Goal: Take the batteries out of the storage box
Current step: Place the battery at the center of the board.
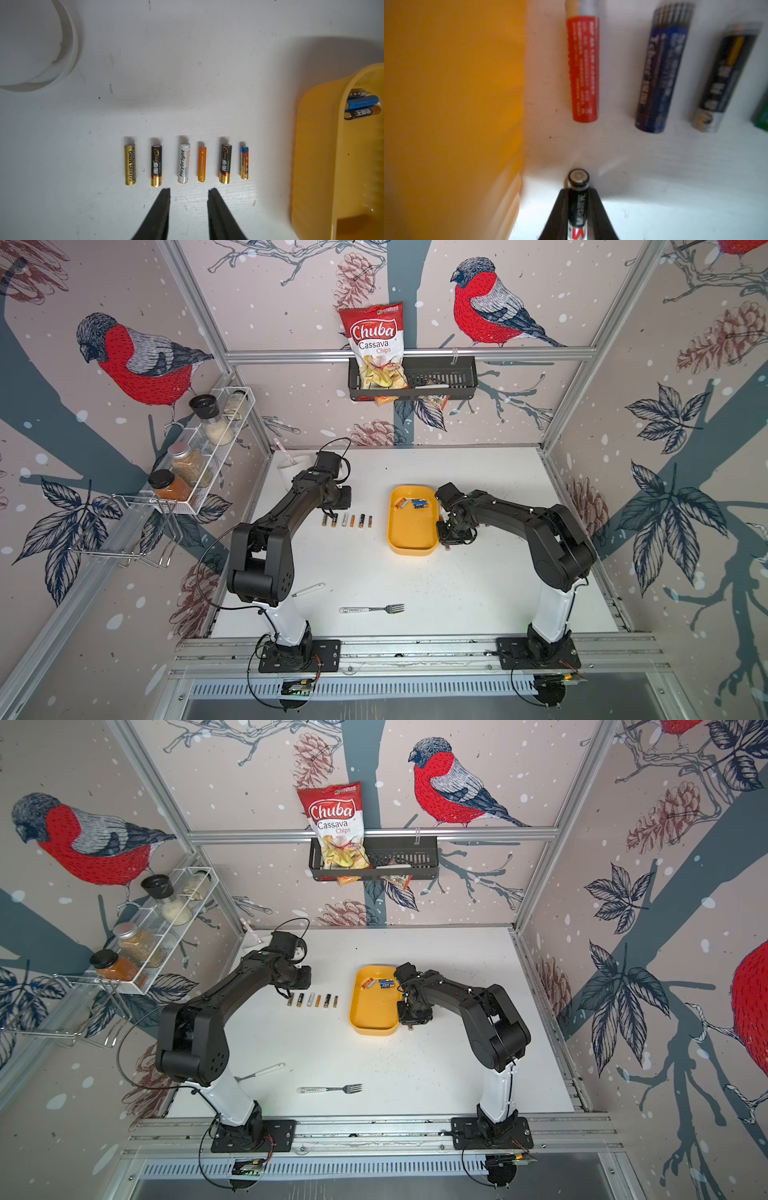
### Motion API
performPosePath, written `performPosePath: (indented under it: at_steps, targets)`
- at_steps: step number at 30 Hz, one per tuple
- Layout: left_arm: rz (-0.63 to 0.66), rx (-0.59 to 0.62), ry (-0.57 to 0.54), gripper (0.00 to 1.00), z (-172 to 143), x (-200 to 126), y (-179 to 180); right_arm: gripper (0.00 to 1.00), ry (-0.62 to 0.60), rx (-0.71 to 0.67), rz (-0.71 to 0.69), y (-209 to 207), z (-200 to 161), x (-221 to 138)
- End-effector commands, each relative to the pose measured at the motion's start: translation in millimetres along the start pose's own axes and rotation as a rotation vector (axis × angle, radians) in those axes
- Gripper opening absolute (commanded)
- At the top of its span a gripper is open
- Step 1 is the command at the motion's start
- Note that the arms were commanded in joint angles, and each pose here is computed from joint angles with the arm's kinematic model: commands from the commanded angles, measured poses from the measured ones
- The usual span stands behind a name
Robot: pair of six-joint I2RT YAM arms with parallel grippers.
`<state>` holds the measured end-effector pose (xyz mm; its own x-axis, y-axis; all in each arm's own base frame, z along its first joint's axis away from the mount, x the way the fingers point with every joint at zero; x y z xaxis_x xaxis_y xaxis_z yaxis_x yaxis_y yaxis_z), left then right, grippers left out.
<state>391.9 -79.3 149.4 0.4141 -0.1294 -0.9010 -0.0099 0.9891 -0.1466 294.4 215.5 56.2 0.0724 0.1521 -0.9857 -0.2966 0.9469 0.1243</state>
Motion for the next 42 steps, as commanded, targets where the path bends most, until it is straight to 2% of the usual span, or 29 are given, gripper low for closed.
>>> performPosePath:
  at_steps: [1, 21, 32, 42]
  targets:
    - [0.005, 0.001, 0.003, 0.35, -1, -2, 0, 0.2, 0.006, 0.004, -0.012, 0, -2, 6]
    - [0.006, 0.005, 0.0, 0.35, -2, -4, 0, 0.28, 0.004, -0.003, -0.023, 0, -1, 1]
    - [0.006, 0.009, -0.016, 0.35, 5, -12, -2, 0.33, -0.025, -0.009, -0.031, 2, 7, -15]
    - [-0.004, 0.044, -0.049, 0.35, 16, -29, -24, 0.34, -0.067, -0.003, -0.036, 2, 14, -38]
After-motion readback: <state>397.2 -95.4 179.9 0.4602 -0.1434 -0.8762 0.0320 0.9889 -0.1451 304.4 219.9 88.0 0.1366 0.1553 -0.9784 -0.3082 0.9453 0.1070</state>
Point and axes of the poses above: each gripper's point midway between its finger pads, its own x axis out along the fingers, its own y axis along the line the jaws close on, z = x × y, the point moved 4 cm from there along -x, back along the fingers, and after that the axes turned 5 degrees about -x, right-handed, at the moved point
